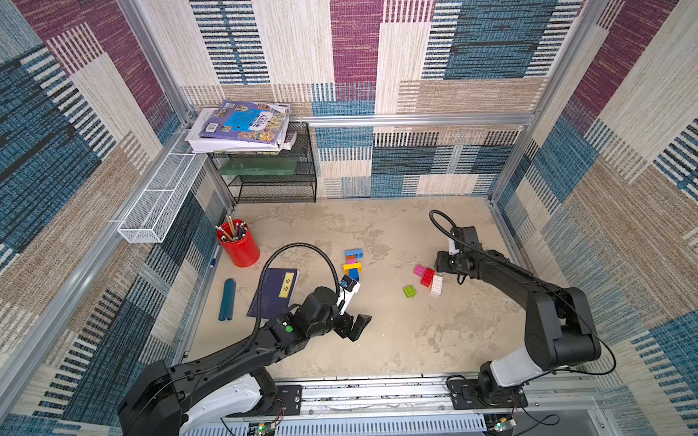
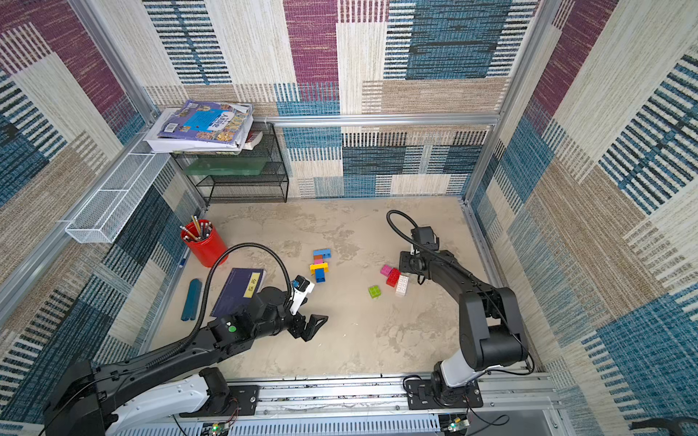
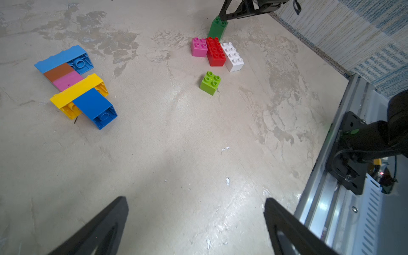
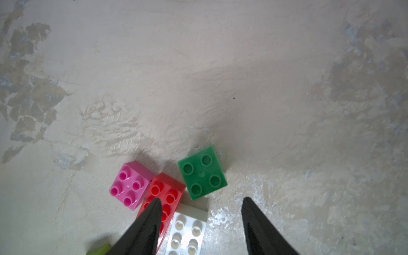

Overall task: Assemble the letter f with lego
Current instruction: Pick up the lego brick from the center of the board.

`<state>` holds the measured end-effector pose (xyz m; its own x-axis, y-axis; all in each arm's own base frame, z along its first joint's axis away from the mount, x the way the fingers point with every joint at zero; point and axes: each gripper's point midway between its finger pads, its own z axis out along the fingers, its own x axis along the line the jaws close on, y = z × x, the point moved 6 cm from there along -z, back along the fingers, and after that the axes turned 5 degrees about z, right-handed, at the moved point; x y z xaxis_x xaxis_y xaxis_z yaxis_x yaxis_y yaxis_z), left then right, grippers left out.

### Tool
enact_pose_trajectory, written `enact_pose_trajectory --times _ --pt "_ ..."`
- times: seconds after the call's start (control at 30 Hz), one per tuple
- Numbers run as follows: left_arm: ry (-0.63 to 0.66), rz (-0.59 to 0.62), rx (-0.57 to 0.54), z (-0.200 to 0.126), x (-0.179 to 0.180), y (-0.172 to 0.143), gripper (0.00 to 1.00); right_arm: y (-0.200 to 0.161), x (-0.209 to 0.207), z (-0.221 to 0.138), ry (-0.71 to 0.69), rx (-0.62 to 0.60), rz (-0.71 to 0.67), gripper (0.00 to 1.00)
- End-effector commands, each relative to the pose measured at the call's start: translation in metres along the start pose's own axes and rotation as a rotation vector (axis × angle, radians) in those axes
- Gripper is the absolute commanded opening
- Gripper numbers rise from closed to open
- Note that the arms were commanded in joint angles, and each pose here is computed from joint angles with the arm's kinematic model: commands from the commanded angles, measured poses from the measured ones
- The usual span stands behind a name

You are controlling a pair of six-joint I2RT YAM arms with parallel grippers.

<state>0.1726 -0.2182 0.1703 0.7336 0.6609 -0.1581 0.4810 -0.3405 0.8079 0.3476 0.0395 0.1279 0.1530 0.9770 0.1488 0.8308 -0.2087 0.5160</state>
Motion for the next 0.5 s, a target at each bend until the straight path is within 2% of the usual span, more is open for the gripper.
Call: enact_pose_trajectory --times 0.0,0.47 --pt "-0.015 -0.032 -0.027 -0.001 -0.002 0.002 0.99 0.006 -0.001 0.004 -0.009 -0.016 -0.014 0.62" --pt "0.001 -0.04 -0.009 -0.004 0.001 -0.01 0.99 0.011 -0.001 0.026 -0.023 0.003 -0.039 0.58"
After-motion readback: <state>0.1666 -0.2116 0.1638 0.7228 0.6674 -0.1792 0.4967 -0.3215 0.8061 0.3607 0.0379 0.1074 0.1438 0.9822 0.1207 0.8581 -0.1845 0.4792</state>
